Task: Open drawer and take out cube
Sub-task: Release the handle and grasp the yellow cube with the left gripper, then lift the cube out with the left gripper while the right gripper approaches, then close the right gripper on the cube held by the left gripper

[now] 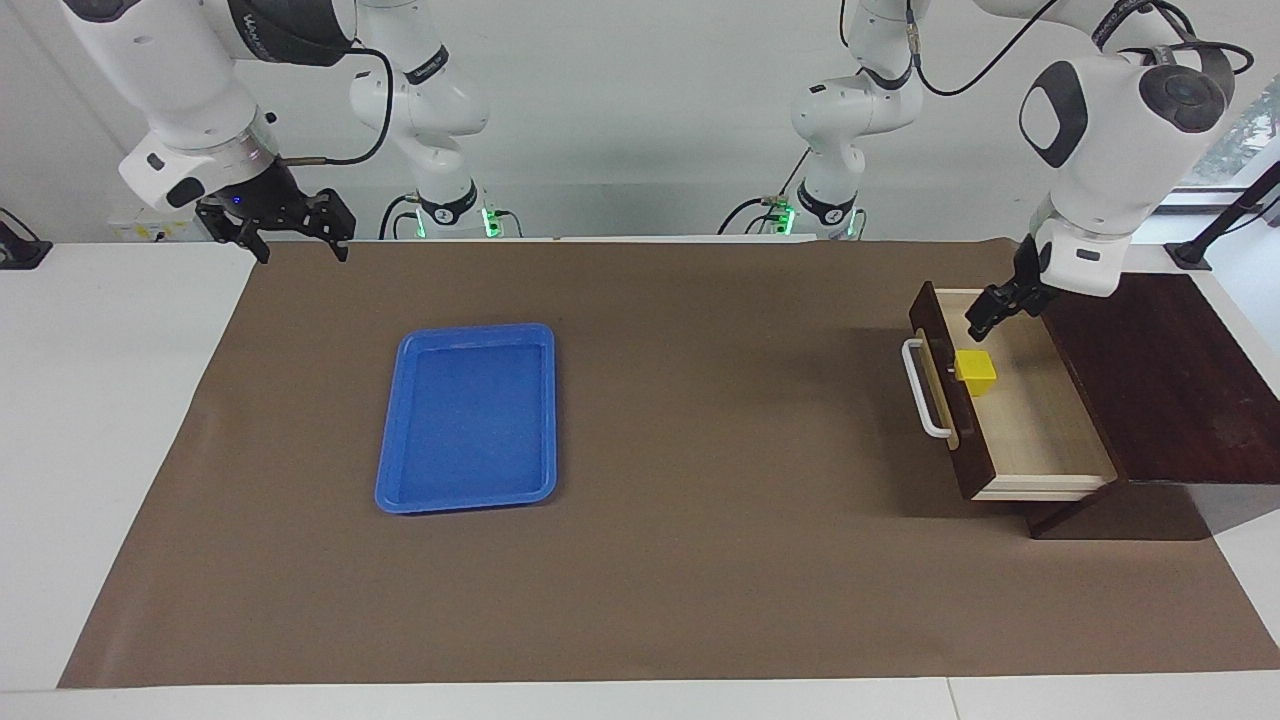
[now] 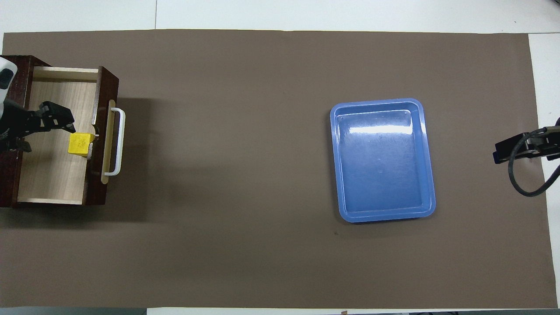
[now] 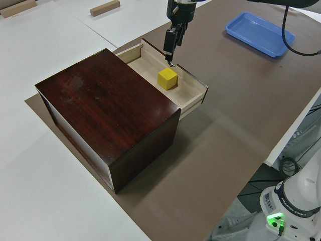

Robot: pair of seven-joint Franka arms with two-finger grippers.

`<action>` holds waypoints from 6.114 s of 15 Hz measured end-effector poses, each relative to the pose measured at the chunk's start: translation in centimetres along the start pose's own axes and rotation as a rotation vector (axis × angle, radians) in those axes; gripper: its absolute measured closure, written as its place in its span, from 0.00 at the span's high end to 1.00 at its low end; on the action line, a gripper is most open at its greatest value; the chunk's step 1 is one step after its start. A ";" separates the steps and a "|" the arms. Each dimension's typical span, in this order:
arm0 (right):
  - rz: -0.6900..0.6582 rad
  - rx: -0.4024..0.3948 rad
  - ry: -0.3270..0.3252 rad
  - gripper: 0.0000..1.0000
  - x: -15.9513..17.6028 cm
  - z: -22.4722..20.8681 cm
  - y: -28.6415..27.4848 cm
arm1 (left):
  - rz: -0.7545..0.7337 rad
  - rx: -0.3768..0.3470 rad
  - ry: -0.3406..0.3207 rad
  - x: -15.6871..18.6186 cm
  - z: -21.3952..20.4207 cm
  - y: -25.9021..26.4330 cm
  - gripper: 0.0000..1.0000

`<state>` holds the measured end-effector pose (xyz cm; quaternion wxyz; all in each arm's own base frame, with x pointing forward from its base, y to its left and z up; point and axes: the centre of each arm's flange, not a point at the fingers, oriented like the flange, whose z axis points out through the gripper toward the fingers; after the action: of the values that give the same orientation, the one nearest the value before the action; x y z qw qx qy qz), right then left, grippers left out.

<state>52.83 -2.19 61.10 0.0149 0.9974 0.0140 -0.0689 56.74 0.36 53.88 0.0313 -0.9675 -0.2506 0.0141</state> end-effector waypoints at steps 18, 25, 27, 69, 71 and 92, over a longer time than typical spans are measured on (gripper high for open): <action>0.001 0.000 0.000 1.00 0.0 0.0 0.1 | -0.875 -0.085 0.051 1.0 7.8 -1.2 1.00; -0.003 -0.001 0.000 1.00 0.0 0.0 -0.2 | -0.903 -0.064 0.028 0.4 9.4 0.0 0.93; -0.003 -0.001 0.000 1.00 0.0 0.0 -0.2 | -0.904 -0.064 0.028 0.4 9.4 0.0 0.88; 1.253 0.654 -0.543 1.00 7.2 15.2 -24.5 | -1.054 -0.085 -0.040 -22.3 0.6 31.5 0.55; 1.271 0.656 -0.549 1.00 7.5 16.3 -25.8 | -1.054 -0.085 -0.040 -22.4 0.6 31.5 0.55; 1.294 0.707 -0.563 1.00 7.6 15.6 -34.1 | -1.038 -0.080 -0.056 -23.7 0.6 32.0 0.55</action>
<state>57.20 31.59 43.64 -0.2631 0.6981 -0.5961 -0.2968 51.55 -39.05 51.35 -0.0097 -0.7155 -0.6984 0.0131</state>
